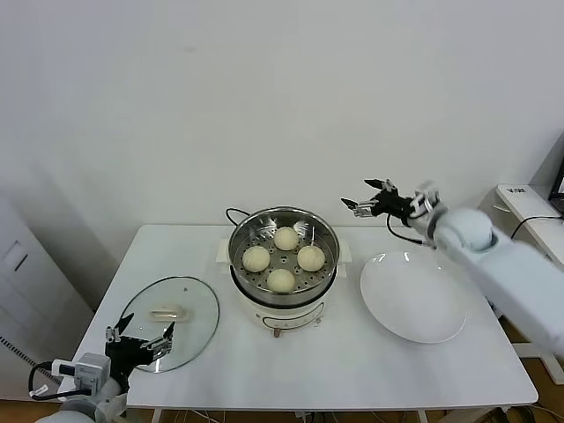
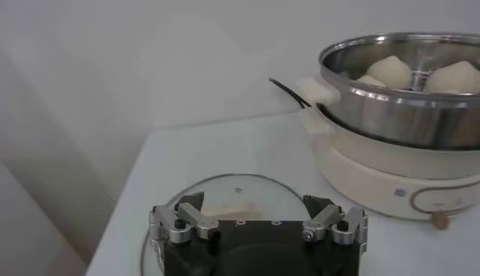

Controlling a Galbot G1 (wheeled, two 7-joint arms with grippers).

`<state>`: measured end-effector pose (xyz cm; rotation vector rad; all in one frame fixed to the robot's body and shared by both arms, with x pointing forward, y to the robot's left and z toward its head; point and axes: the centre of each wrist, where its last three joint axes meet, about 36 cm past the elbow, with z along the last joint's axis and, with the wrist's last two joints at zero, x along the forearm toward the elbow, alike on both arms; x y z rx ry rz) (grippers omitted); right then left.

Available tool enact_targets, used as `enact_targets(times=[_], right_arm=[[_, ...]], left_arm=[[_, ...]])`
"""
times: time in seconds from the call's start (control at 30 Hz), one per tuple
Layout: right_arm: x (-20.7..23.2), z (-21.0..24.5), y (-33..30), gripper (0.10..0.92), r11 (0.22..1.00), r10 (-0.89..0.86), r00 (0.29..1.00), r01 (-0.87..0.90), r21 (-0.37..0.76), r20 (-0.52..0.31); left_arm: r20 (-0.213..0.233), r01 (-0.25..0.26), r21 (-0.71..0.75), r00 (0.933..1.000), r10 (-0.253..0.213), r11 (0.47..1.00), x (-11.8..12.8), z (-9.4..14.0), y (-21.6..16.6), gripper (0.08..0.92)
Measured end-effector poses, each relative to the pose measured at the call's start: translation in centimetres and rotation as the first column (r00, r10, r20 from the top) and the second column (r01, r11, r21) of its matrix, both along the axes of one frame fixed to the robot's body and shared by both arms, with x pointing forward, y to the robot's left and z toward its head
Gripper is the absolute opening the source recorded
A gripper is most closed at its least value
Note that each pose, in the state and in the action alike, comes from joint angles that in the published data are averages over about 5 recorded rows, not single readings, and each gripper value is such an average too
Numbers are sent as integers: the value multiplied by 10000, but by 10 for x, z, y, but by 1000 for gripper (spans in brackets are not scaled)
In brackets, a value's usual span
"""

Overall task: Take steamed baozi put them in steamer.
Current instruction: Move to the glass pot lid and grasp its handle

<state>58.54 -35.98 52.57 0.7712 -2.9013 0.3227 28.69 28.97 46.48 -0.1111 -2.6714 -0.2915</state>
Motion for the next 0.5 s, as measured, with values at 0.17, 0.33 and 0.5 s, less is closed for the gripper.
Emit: enact_targets(times=[0.17, 0.33, 0.5], right_arm=[[-36, -43, -10, 823, 9828, -1468, 9875, 1389, 1217, 578], [-74, -86, -23, 823, 9417, -2802, 9575, 2606, 2127, 678], [-112, -124, -34, 823, 8927, -3919, 9182, 3646, 2647, 569]], left_arm=[[368, 150, 990, 9991, -187, 9950, 1, -11, 6, 823], [875, 492, 2386, 9936, -719, 9699, -1, -27, 15, 823], [1325, 860, 4193, 9790, -1547, 9038, -5, -50, 26, 823]])
